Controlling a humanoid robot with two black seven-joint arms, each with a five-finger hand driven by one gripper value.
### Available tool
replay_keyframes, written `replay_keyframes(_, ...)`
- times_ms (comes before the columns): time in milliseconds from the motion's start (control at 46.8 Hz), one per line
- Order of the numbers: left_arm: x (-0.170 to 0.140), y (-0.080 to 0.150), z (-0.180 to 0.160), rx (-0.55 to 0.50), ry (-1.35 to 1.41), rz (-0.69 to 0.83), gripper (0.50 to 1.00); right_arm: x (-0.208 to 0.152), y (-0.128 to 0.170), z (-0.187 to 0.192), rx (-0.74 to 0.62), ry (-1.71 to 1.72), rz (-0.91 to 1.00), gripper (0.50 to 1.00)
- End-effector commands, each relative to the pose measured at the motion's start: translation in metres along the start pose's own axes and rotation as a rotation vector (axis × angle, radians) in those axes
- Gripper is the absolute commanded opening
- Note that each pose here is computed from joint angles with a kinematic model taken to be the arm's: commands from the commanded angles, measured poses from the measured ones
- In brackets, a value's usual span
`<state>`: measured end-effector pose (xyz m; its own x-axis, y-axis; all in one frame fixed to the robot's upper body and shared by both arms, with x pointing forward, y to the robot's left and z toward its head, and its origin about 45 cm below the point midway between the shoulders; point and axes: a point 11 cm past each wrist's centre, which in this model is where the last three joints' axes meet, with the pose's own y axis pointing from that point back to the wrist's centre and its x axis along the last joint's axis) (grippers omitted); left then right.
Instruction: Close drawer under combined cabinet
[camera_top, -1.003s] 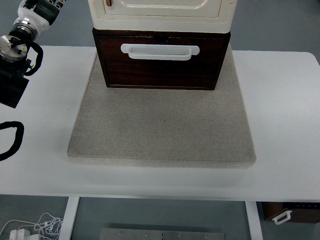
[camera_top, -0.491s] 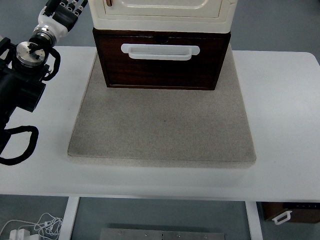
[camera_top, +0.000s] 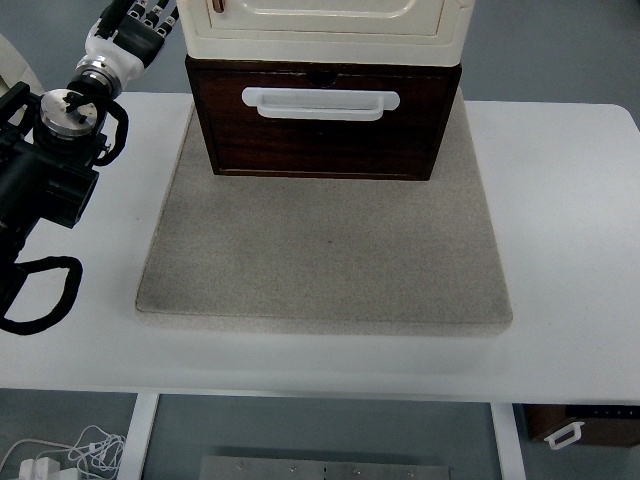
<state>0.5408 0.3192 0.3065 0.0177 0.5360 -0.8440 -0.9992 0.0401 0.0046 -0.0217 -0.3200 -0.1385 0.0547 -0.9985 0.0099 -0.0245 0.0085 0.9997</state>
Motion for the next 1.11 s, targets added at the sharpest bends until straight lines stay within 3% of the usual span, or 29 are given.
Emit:
replay_keyframes(0,-0.0015,-0.0002,0.0006,0.0,-0.003,-0.008,1.0,-0.0001,0.0,0.0,0.0,0.0,-0.001,0.952)
replay_keyframes(1089,0.0045,0.0029,0.0044,-0.008,-0.006,-0.024,1.0,-0.0001,0.0,-0.0001,0.0,-0.001,-0.001,0.952)
